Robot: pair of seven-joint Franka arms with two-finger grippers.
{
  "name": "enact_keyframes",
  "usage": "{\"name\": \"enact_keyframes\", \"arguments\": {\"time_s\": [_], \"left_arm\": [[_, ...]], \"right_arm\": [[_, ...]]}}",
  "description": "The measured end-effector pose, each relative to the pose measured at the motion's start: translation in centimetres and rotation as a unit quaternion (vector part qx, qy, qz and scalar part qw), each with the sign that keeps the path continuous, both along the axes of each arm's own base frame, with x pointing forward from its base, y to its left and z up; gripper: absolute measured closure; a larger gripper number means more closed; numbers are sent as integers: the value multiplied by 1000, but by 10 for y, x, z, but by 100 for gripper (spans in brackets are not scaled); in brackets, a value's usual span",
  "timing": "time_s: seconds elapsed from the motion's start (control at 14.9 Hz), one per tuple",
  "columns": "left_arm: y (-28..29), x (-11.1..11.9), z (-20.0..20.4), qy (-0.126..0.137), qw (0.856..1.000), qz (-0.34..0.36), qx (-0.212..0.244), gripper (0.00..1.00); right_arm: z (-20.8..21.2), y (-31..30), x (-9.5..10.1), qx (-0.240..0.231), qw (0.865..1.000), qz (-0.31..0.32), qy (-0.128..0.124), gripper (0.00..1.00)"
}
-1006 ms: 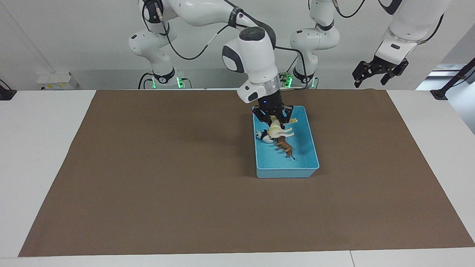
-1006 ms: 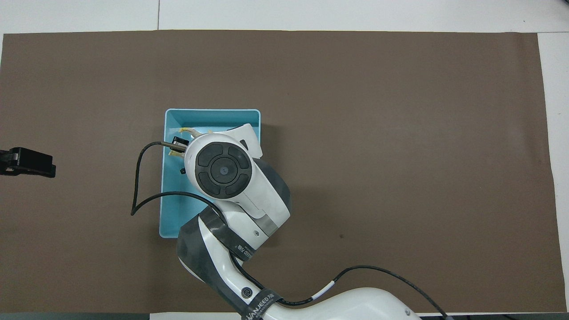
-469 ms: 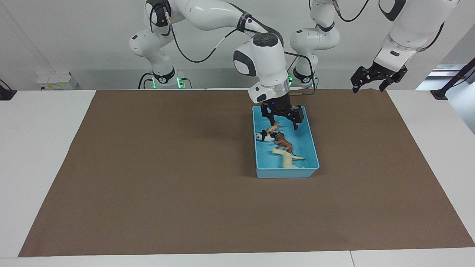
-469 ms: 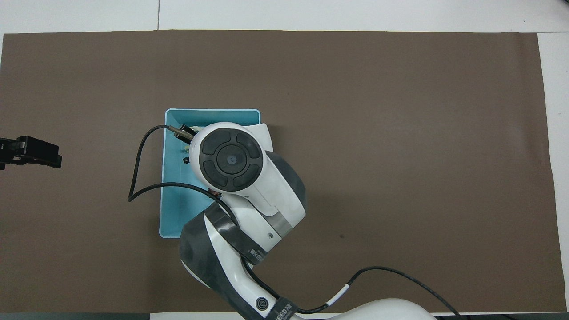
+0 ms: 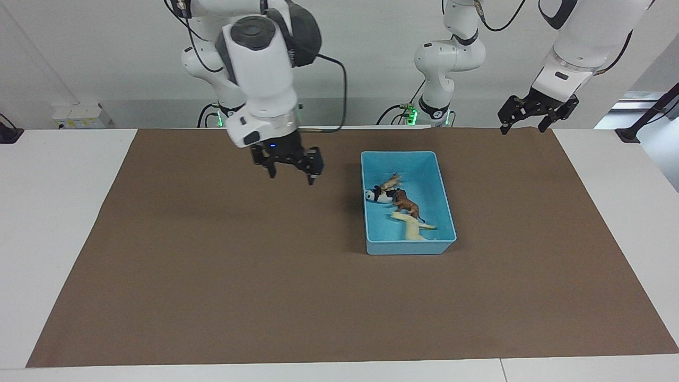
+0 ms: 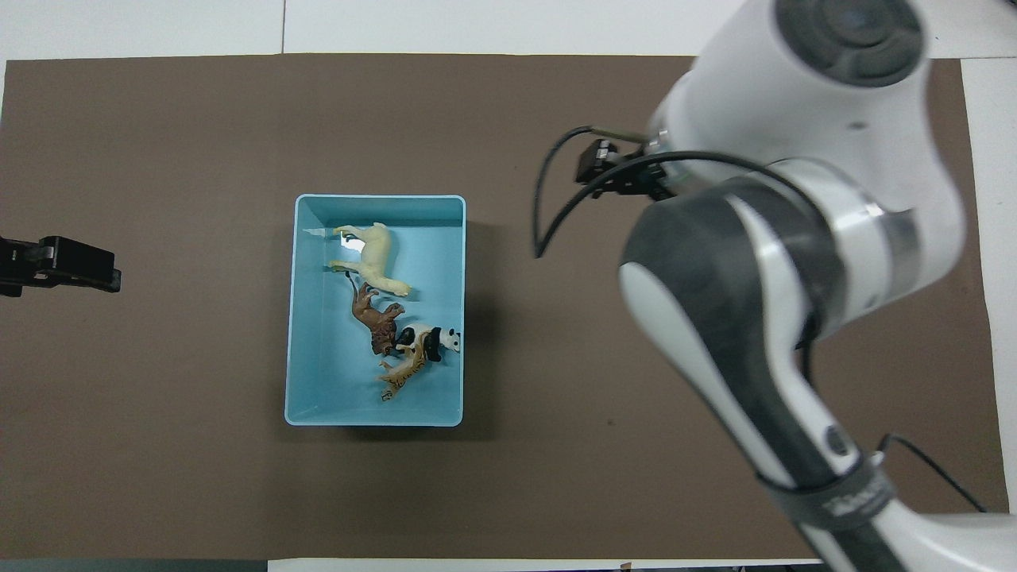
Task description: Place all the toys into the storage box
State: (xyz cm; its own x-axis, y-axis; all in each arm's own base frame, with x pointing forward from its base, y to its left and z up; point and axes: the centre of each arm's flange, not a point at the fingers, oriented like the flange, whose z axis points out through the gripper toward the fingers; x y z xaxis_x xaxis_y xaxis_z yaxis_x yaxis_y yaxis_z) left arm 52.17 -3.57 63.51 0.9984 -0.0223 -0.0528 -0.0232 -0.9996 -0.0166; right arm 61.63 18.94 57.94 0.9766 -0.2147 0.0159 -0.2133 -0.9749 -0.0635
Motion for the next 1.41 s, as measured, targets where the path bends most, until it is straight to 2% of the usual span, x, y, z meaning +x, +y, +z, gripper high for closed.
{"name": "enact_keyframes", "arguments": {"time_s": [0.13, 0.27, 0.47, 0.6, 0.8, 0.94, 1.07, 1.41], "left_arm": [[0, 1, 1, -4, 1000, 3, -1, 0], [0, 1, 1, -4, 1000, 4, -1, 0], [0, 1, 0, -3, 1000, 4, -1, 0], [-1, 1, -1, -2, 1000, 3, -1, 0], [-2, 1, -1, -2, 1000, 2, -1, 0], [-2, 1, -2, -1, 1000, 2, -1, 0], [-1, 1, -3, 1, 1000, 3, -1, 0], [0, 1, -4, 0, 1000, 4, -1, 0]], "right_arm": [[4, -99, 18, -9, 998, 64, -6, 0], [0, -178, 21, -17, 994, 110, 2, 0], [7, -240, -5, -14, 995, 93, 38, 0], [29, -253, -37, -8, 995, 84, 49, 0], [59, -258, -89, -4, 996, 82, 43, 0], [73, -257, -110, -16, 995, 85, 42, 0], [82, -254, -117, -32, 995, 89, 36, 0], [83, -252, -114, -37, 995, 90, 30, 0]]}}
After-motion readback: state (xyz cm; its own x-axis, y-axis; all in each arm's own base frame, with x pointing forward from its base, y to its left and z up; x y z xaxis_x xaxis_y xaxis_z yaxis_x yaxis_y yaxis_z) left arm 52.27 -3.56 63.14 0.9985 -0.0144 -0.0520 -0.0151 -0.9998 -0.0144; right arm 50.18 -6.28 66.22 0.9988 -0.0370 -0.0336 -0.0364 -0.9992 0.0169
